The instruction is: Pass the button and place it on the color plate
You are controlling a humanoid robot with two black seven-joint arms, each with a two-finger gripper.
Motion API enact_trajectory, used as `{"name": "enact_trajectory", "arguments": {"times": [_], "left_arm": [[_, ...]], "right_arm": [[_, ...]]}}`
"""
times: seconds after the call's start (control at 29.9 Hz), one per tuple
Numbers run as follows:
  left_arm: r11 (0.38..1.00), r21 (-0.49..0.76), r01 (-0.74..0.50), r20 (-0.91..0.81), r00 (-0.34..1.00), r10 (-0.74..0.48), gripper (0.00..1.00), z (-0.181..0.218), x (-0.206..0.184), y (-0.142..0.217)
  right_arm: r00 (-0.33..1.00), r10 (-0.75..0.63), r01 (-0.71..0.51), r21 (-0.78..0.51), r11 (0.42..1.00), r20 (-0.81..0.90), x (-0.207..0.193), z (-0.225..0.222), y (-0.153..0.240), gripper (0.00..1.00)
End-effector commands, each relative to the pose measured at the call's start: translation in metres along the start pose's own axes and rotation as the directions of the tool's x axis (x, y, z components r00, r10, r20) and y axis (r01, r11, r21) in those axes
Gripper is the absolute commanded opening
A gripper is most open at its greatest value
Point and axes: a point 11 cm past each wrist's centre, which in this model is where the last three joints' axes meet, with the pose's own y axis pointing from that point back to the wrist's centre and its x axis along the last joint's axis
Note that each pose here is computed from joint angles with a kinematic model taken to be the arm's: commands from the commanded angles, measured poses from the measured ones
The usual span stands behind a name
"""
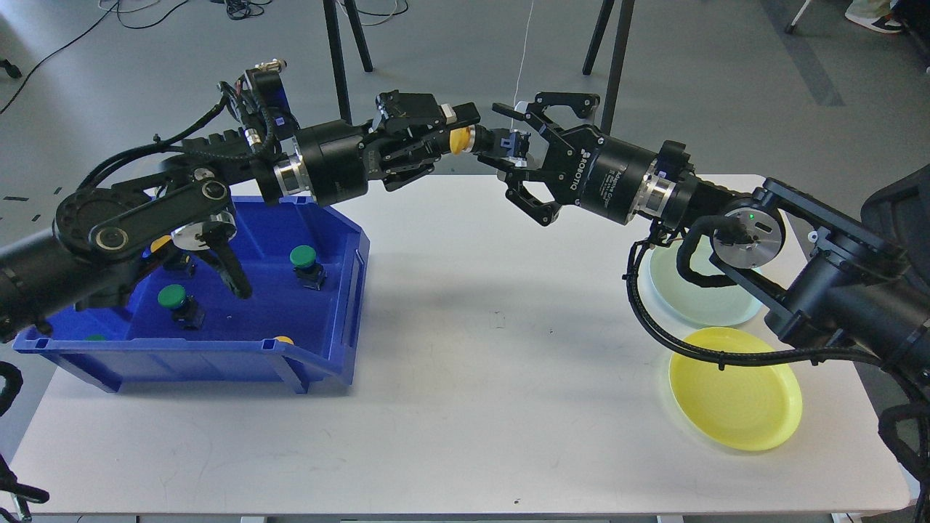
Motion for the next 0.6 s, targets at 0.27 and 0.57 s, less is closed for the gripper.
{"name": "enact_trajectory", "arguments": {"times": [0.27, 0.57], "left_arm": [[1.0, -0.003, 0.002, 0.002, 1.0, -0.002, 0.52, 0.001, 0.0, -0.001], [0.998, -0.045, -0.036, -0.027, 0.999, 0.035, 0.94, 0.005, 0.005, -0.001]], "right_arm": [[1.0, 0.01, -0.01, 0.001, 1.0, 0.003, 0.003, 0.001, -0.001, 0.01], [0.995, 0.097, -0.097, 0.03, 0.995, 0.012, 0.029, -0.004, 0.043, 0.01]]}}
